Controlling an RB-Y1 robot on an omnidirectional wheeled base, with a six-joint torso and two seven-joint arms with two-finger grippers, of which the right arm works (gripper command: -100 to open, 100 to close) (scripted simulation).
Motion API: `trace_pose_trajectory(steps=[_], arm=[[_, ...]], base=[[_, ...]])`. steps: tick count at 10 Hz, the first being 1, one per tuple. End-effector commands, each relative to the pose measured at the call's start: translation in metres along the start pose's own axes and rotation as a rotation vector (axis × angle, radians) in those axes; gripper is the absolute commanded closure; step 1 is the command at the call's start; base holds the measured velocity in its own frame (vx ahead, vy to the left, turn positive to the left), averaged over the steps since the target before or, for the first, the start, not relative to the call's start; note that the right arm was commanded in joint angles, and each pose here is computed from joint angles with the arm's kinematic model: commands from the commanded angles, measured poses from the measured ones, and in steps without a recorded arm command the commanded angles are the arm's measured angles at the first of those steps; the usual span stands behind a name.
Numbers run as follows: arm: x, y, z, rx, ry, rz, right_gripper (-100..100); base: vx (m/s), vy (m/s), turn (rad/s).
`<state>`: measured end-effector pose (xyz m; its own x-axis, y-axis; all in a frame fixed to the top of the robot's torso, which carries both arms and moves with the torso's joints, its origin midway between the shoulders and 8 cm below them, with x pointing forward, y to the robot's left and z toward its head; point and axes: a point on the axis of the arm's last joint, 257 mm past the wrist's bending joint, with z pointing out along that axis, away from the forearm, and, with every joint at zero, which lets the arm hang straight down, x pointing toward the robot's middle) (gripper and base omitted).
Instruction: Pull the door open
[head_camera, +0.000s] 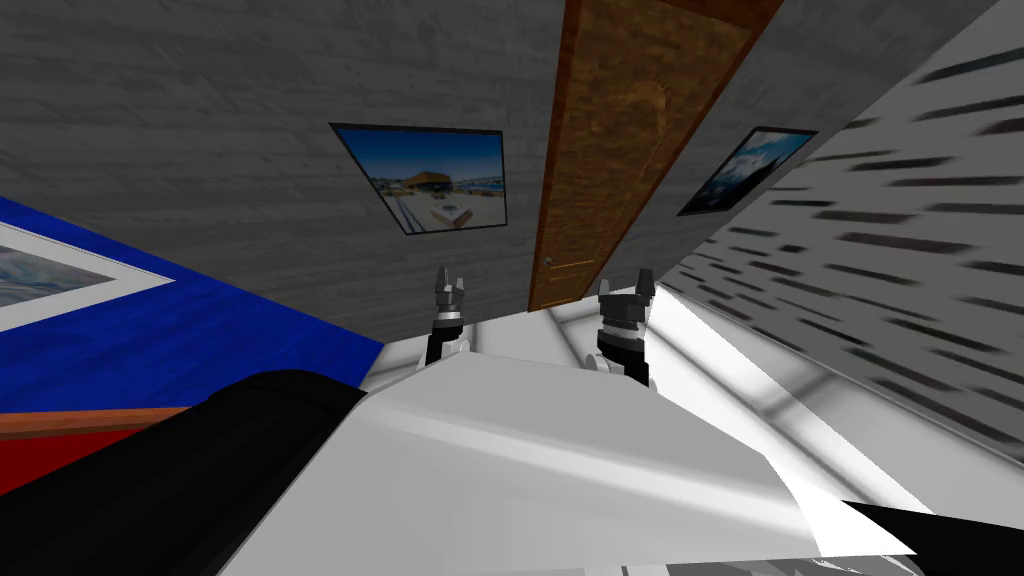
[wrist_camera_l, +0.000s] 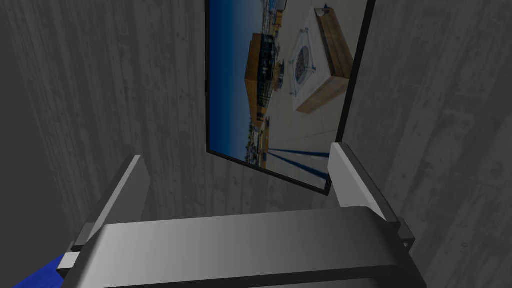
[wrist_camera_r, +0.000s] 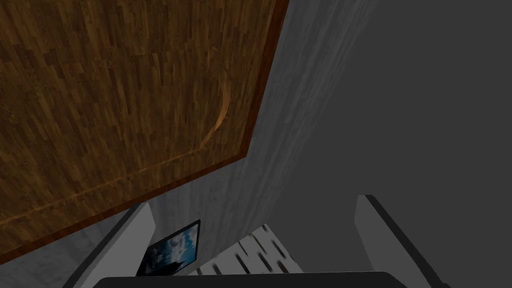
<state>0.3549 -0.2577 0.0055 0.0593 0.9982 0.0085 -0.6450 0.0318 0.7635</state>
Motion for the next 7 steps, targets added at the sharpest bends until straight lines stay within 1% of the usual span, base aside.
trace_pose_trajectory(steps=[1,3,5,6,7], arm=[[0.000,-0.015,-0.0032,0.024,0.010,0.004,-100],[0.000,-0.029,-0.0067,0.047,0.019,0.007,-100],[0.000,-0.048,-0.0117,0.078,0.030,0.011,-100],[-0.001,-0.056,-0.0134,0.090,0.037,0.013,-100],[-0.001,-0.059,-0.0150,0.097,0.037,0.012,-100]], base=[[0.082,-0.092,0.128],[0.095,-0.001,0.077],[0.097,0.004,0.087],[0.094,-0.028,0.110],[0.055,-0.036,0.037]])
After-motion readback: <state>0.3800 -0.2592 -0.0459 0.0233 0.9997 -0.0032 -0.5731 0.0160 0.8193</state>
